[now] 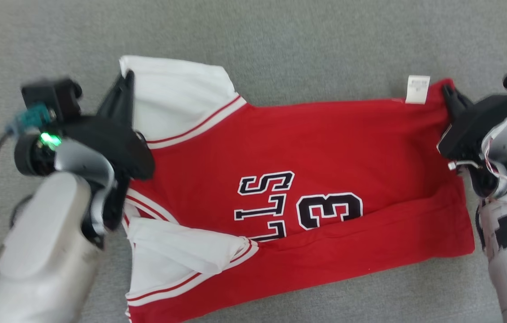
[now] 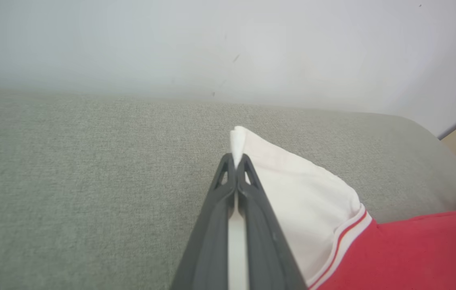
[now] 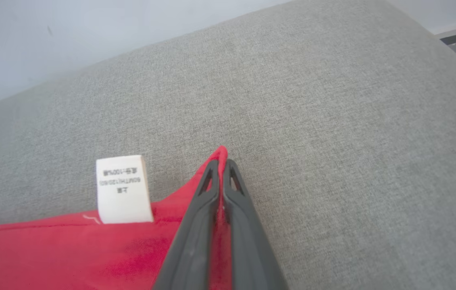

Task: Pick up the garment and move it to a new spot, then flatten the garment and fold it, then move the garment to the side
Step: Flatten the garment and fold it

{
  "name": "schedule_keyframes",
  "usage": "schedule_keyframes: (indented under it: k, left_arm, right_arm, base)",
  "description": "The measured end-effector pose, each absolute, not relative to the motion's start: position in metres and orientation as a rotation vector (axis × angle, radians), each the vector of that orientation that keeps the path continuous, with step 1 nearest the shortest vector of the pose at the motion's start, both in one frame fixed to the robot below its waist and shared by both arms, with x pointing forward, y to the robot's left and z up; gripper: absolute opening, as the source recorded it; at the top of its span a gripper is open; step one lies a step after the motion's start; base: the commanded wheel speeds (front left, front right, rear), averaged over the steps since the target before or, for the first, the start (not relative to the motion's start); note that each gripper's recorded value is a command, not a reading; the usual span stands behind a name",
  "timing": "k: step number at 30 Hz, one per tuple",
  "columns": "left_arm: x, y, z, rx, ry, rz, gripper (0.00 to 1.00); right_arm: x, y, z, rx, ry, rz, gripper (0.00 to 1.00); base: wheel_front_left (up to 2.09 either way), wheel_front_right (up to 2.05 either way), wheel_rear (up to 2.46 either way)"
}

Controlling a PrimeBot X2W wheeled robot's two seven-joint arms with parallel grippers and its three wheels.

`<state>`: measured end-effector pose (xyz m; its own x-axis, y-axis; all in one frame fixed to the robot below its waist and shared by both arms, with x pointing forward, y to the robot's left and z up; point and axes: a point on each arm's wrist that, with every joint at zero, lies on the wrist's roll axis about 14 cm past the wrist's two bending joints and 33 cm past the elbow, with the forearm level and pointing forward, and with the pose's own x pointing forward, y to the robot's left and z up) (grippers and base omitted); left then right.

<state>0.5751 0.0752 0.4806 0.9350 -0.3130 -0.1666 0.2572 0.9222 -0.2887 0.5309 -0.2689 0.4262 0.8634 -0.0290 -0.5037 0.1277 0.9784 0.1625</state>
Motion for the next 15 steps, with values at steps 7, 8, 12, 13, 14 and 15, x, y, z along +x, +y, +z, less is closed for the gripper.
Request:
schedule_keyframes:
  k: [7, 8, 12, 13, 14, 15]
  left_arm:
    - [0.523, 0.076, 0.505, -0.373, 0.063, -0.283, 0.0]
    - [0.514, 0.076, 0.506, -0.386, 0.058, -0.279, 0.0]
    - [0.48, 0.078, 0.504, -0.398, 0.062, -0.269, 0.0]
    - [0.472, 0.079, 0.502, -0.397, 0.071, -0.267, 0.0]
    - [0.464, 0.079, 0.501, -0.402, 0.073, -0.263, 0.0]
    - [0.456, 0.08, 0.5, -0.412, 0.081, -0.255, 0.0]
  right_arm:
    - [0.491, -0.276, 0.433, 0.336, 0.42, -0.16, 0.0]
    - [0.485, -0.275, 0.431, 0.363, 0.416, -0.171, 0.0]
    - [0.46, -0.275, 0.425, 0.427, 0.4, -0.217, 0.0]
    - [0.455, -0.276, 0.425, 0.43, 0.396, -0.223, 0.0]
    - [0.452, -0.275, 0.425, 0.444, 0.392, -0.228, 0.0]
    - [0.449, -0.274, 0.426, 0.458, 0.385, -0.233, 0.0]
  base:
    - [0.0, 0.0, 0.0]
    - [0.0, 0.0, 0.0]
    - [0.0, 0.0, 0.0]
    - [0.0, 0.0, 0.0]
    - [0.0, 0.0, 0.0]
    - [0.0, 0.0, 0.0]
